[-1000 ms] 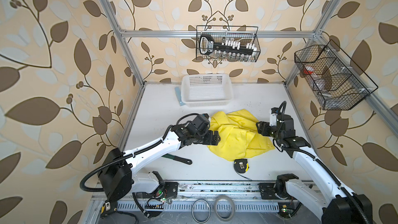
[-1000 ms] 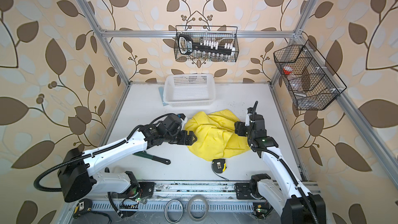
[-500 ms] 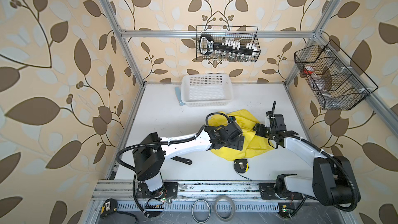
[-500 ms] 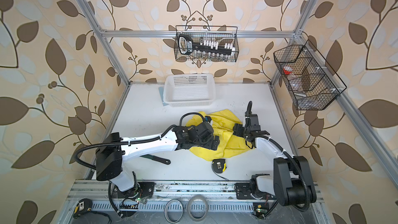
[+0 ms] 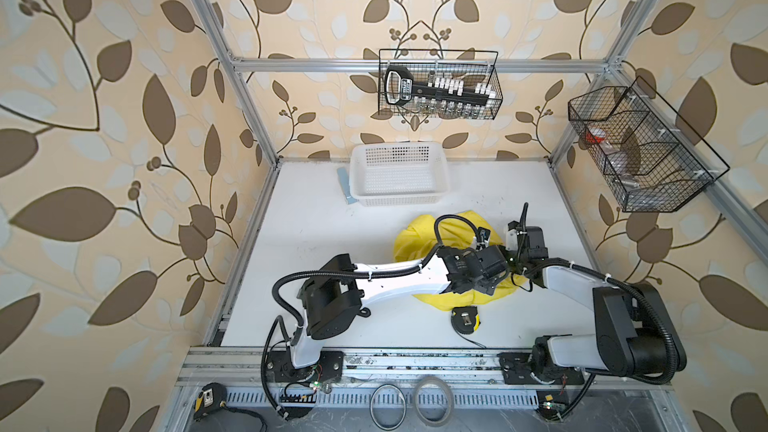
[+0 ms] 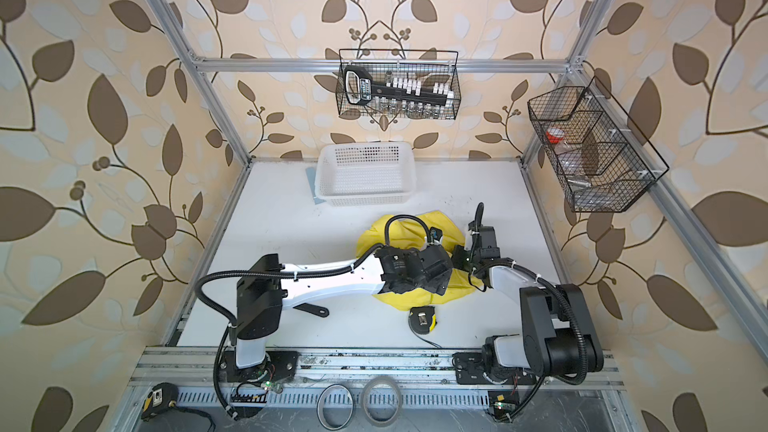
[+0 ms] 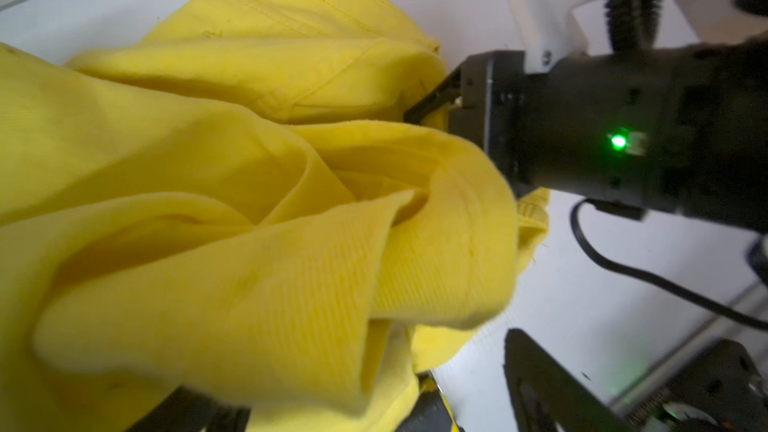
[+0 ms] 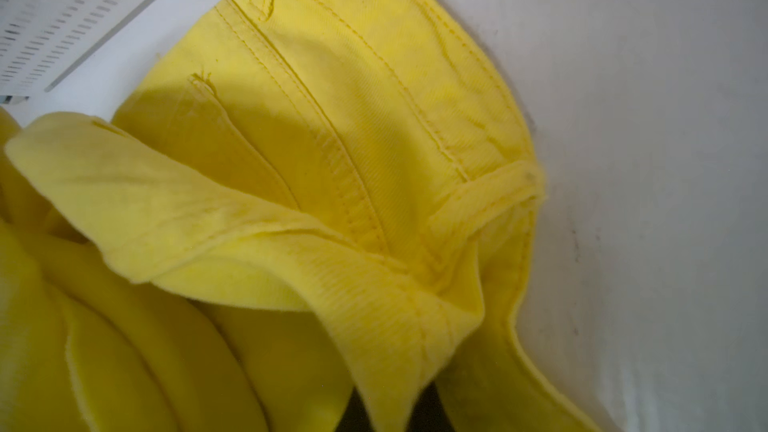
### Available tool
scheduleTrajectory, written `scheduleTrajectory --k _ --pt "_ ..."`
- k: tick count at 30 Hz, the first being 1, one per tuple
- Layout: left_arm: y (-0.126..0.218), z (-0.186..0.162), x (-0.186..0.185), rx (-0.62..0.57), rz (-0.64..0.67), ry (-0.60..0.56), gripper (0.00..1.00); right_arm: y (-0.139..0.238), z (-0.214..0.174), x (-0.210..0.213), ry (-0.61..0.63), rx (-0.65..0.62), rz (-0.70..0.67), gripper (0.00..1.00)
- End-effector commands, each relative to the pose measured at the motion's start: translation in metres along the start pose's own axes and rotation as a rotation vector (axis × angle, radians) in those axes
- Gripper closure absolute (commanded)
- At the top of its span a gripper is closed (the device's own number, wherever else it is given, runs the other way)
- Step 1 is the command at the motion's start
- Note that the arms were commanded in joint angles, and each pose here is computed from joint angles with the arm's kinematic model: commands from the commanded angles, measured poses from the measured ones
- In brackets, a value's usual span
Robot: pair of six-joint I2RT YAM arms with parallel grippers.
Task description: Fold and stack the trousers
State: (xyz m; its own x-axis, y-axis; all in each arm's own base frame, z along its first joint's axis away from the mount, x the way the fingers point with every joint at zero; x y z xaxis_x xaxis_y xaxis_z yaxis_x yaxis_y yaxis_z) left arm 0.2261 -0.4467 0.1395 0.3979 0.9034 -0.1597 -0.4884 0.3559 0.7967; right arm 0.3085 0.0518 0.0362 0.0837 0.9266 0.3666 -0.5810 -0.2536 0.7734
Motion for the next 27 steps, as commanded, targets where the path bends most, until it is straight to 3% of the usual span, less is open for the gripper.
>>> scheduleTrajectory --k 1,9,15,19,23,27 --pt "-0.001 0.015 0.02 -0.042 0.143 -0.037 0.16 -0.001 -0.008 0.004 -0.013 0.015 0.039 0.96" --pt "-0.019 0.018 0.056 -0.026 0.265 -0.02 0.57 0.015 0.006 0.008 0.001 -0.04 0.026 1.0" --pt "-0.017 0.024 0.071 -0.014 0.239 -0.025 1.0 0.033 0.022 0.007 0.011 -0.105 -0.01 1.0" --pt "-0.006 0.031 0.083 -0.006 0.248 -0.051 1.0 0.047 0.036 0.006 0.018 -0.163 -0.035 1.0" --pt "0.013 0.037 0.086 -0.013 0.17 -0.032 1.0 0.058 0.045 0.007 0.025 -0.193 -0.045 1.0" --pt "0.02 0.031 0.121 0.025 0.264 -0.035 1.0 0.071 0.055 0.013 0.022 -0.237 -0.019 1.0"
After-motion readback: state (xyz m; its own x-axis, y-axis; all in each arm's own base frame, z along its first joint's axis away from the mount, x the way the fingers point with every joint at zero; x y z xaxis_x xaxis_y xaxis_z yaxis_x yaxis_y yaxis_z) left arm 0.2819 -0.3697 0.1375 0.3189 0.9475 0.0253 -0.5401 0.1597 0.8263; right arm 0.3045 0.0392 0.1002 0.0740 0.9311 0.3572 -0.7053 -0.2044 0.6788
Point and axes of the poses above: each gripper's point midway between its finger pads, its own y axis back along the fingers, its own x axis along the line the jaws close on, z = x × y, the point moved 1 cm from there along y, back along the fingers, and after that the axes turned 3 degrees about y, right-handed, at the moved point
